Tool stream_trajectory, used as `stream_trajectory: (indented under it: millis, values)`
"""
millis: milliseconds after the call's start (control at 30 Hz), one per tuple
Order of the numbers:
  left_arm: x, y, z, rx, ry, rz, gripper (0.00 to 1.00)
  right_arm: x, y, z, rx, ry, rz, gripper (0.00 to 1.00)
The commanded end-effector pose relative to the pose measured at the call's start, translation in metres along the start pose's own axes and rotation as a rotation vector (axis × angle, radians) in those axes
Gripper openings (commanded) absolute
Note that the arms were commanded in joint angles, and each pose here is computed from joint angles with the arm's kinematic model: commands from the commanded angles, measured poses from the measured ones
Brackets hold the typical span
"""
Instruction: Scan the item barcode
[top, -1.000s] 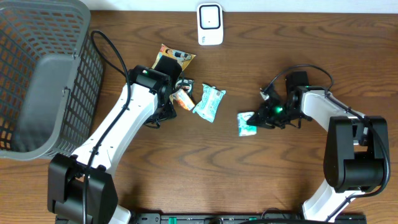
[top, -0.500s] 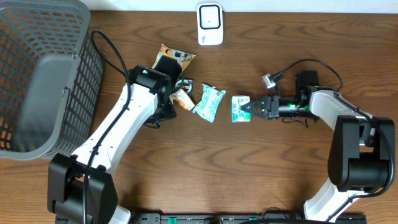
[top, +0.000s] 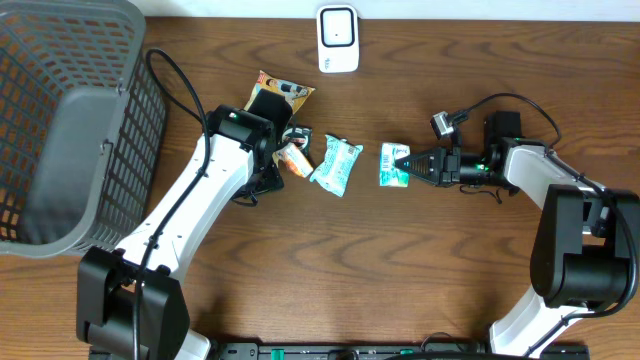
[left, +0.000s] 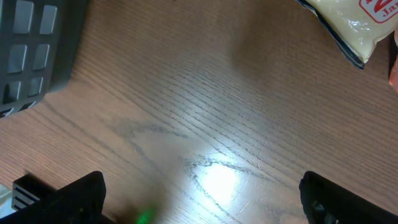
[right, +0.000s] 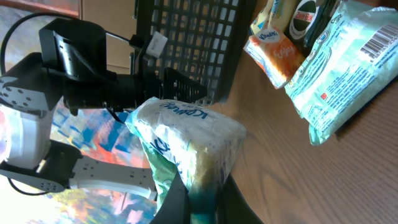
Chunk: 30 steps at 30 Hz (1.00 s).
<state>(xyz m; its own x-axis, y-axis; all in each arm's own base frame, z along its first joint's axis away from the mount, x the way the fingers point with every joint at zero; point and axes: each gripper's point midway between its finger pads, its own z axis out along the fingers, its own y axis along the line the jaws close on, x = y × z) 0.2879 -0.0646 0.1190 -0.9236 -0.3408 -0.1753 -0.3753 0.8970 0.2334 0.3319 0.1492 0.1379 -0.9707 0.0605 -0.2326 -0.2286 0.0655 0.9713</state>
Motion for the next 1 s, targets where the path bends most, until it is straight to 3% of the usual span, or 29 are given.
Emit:
stream_trajectory:
  millis: [0, 367, 967]
  values:
    - [-0.0003, 0.0049, 0.0002, -0.017, -0.006, -0.01, 0.98, -0.005, 0.0081, -0.0008, -0.041, -0.007, 0.021, 0.01]
    - [-0.0003, 0.0049, 0.0002, -0.017, -0.006, -0.01, 0.98, -0.0033, 0.0084, -0.0007, -0.041, -0.006, 0.043, 0.01]
    - [-0.0003, 0.0049, 0.0002, -0.017, -0.006, -0.01, 0.98, 0.0007, 0.0098, 0.0083, -0.048, 0.019, -0.081, 0.01]
